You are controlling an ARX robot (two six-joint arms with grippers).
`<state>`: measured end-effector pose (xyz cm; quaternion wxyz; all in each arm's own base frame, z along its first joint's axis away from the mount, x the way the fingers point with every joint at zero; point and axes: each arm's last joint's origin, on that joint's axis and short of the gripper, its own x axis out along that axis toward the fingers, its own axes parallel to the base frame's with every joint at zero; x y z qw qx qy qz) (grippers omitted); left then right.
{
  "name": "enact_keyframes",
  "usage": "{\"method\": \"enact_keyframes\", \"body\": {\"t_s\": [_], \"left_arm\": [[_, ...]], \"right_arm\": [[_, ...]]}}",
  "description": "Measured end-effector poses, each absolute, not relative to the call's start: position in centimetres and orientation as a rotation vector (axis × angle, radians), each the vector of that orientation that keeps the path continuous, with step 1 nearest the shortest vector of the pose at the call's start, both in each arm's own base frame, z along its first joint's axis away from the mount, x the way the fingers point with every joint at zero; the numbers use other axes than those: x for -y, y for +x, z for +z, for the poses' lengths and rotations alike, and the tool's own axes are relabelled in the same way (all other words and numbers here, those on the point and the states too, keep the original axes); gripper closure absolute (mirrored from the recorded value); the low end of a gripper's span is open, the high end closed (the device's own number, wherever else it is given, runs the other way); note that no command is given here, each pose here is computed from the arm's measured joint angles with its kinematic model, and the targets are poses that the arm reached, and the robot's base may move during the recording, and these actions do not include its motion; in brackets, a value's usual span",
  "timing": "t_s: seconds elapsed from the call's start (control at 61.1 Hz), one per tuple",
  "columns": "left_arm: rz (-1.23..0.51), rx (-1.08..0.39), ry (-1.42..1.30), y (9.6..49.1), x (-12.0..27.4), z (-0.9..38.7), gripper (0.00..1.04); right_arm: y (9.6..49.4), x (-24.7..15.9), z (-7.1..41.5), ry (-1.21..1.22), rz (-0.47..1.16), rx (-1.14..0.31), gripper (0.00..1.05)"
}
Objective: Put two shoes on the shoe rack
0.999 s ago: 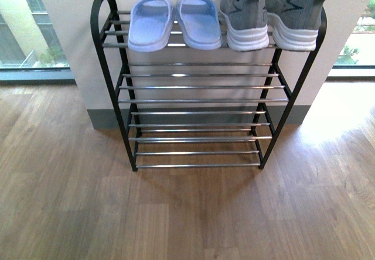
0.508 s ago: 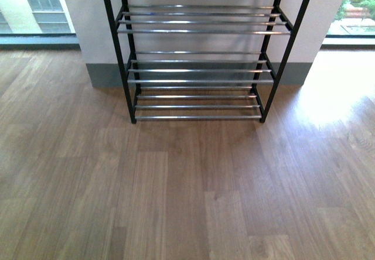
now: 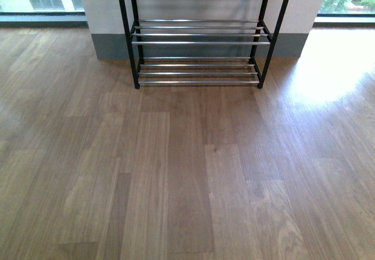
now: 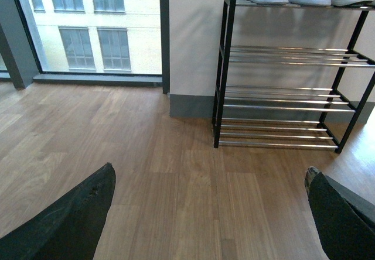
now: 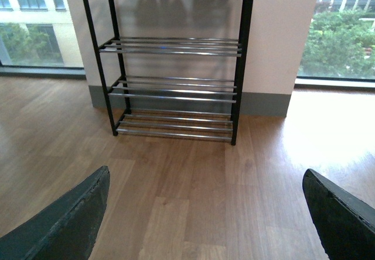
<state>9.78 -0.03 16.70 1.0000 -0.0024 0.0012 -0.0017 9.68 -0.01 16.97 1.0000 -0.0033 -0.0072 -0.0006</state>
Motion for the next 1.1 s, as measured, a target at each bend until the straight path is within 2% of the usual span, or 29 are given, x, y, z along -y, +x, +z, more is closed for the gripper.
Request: {"method": "enact_keyframes", "body": {"t_s": [1.097], "left_arm": [[-0.003,-0.002,-0.005,9.78,0.03,16.7,0.09]], "right_arm": [[9.68,0.01,16.97,-0.007,-0.001,0.014,0.09]]}}
